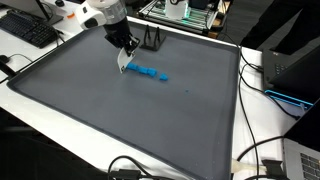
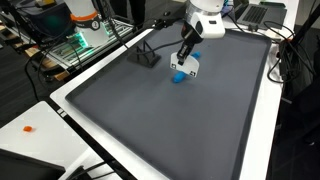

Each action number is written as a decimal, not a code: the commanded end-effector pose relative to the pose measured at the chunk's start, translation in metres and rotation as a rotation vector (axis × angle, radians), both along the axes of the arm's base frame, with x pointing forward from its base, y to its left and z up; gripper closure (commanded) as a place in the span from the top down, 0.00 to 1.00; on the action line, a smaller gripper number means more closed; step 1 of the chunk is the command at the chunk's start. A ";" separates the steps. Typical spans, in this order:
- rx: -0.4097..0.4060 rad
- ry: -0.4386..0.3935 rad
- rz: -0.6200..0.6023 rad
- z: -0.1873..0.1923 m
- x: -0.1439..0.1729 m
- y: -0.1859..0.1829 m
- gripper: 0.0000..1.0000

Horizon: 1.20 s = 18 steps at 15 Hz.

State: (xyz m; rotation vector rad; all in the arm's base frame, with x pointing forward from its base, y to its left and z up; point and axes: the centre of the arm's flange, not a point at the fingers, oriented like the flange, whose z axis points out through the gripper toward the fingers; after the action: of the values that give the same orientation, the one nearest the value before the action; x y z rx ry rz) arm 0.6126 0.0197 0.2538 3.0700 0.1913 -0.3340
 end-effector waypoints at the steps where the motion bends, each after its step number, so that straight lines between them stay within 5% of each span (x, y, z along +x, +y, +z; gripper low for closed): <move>1: 0.005 0.012 -0.006 -0.020 -0.008 -0.001 0.01; 18: 0.061 0.037 -0.052 -0.041 -0.016 0.001 0.01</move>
State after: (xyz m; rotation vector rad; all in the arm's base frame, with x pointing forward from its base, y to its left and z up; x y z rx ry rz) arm 0.6079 0.0178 0.2357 3.0883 0.1637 -0.3532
